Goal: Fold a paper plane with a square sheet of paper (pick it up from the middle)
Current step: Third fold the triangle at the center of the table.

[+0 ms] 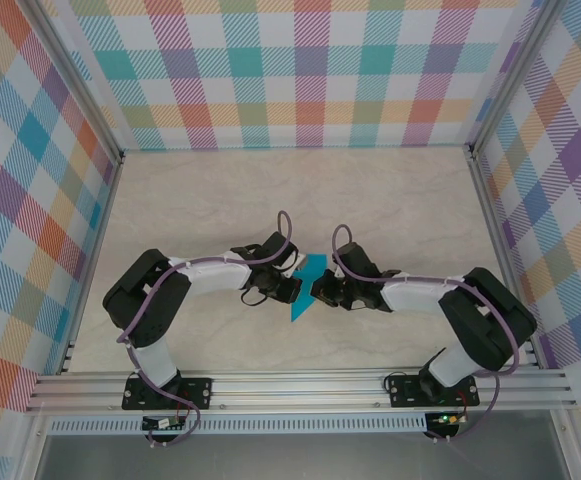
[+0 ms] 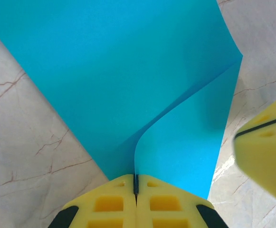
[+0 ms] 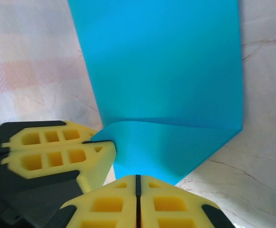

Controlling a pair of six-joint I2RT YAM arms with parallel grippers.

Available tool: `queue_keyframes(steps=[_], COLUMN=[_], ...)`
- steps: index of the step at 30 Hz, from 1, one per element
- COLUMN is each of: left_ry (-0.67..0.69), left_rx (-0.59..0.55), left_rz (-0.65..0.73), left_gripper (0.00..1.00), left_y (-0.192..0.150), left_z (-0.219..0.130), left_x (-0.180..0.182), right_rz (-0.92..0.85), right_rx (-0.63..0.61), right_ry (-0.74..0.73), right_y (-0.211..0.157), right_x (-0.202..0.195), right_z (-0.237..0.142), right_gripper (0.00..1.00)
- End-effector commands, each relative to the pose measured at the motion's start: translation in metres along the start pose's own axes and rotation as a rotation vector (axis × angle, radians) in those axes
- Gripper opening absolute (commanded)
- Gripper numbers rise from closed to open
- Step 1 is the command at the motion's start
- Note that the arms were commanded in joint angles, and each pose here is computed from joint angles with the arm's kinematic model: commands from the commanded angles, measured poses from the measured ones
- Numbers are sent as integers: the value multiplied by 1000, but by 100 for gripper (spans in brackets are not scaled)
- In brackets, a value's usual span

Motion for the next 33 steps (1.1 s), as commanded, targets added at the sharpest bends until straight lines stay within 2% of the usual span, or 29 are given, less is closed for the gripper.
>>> queue_keyframes(steps=[1,5,10,15,19,21,25,27,30,33], left_ry=[30,28,31,36,66,80,139,107,46,-83], left_rx=[118,115,117,106,48,8,-89,-135,-194,-214], left_rz=[-24,-21,-19,-28,-52,-62,-123,-164,-227,-292], left_gripper=[4,4,5,8,24,36,46,46,36,28], left_y=[-23,-22,-23,-20,-6,2,13,14,10,5], left_z=[14,13,12,10,-11,-27,-61,-74,-89,-87], left_x=[10,9,9,9,5,2,2,-4,-11,-22], right_rz=[-41,-35,-12,5,9,11,8,8,13,18], right_rx=[25,39,34,76,79,74,75,77,76,73], right_ry=[52,51,-76,-121,-151,-155,-157,-157,-156,-160], right_y=[6,7,5,-3,-5,-5,-4,-3,-3,-3], right_x=[13,10,-17,-34,-37,-37,-36,-35,-35,-35], right_z=[7,14,17,23,20,19,19,20,20,20], right_gripper=[8,5,6,4,4,4,4,3,3,4])
Point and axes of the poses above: each hand's point on the last joint's axis, 136 mm out from that joint toward the fingers, its own z axis out along the fingers, its own x axis along the line the jaws close on, y = z × x, the point moved 5 cm from there along -z, back along the fingers, and after that the axes turned 1 degree about z, right-handed, at the moved point
